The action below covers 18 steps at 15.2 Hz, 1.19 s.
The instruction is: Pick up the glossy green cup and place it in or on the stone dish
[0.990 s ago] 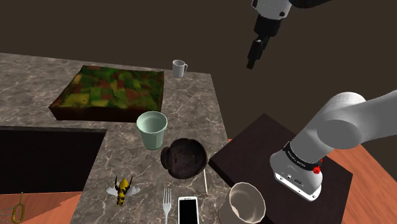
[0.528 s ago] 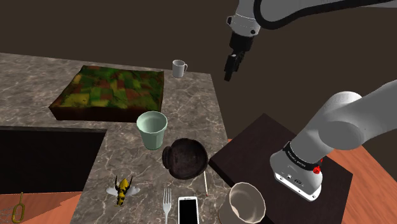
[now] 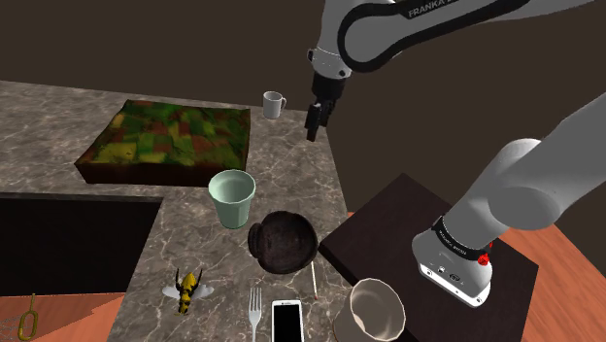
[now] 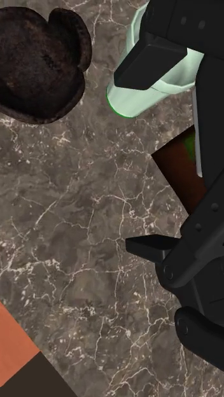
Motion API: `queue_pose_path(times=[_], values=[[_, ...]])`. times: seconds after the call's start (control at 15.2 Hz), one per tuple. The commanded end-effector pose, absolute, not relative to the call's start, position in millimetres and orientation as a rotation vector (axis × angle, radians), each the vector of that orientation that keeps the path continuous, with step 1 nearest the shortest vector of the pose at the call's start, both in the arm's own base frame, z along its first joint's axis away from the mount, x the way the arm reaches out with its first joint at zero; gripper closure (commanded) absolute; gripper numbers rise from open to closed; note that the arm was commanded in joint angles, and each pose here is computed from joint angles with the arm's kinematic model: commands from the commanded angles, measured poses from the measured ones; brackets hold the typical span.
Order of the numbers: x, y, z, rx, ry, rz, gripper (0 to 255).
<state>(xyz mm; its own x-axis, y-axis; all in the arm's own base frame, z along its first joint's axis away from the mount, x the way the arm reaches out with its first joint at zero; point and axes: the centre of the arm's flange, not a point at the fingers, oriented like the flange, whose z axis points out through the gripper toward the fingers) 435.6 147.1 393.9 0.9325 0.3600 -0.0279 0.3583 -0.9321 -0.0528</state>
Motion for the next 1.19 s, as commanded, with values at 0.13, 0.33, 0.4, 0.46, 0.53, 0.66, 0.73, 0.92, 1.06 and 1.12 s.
queue_pose_path(times=[0.13,0.33,0.4,0.46,0.53,0.66,0.73,0.92,1.06,1.12], values=[[460,180,364,-2.997,-0.605,0.055,0],[477,205,342,-2.964,-0.633,0.054,0],[483,214,335,-2.953,-0.643,0.054,0],[488,222,328,-2.942,-0.652,0.053,0],[494,231,320,-2.931,-0.662,0.053,0],[504,249,306,-2.909,-0.68,0.053,0],[510,258,299,-2.897,-0.689,0.052,0],[525,285,279,-2.864,-0.716,0.052,0],[534,304,266,-2.841,-0.733,0.051,0],[534,305,261,-2.841,-0.733,0.051,0]])
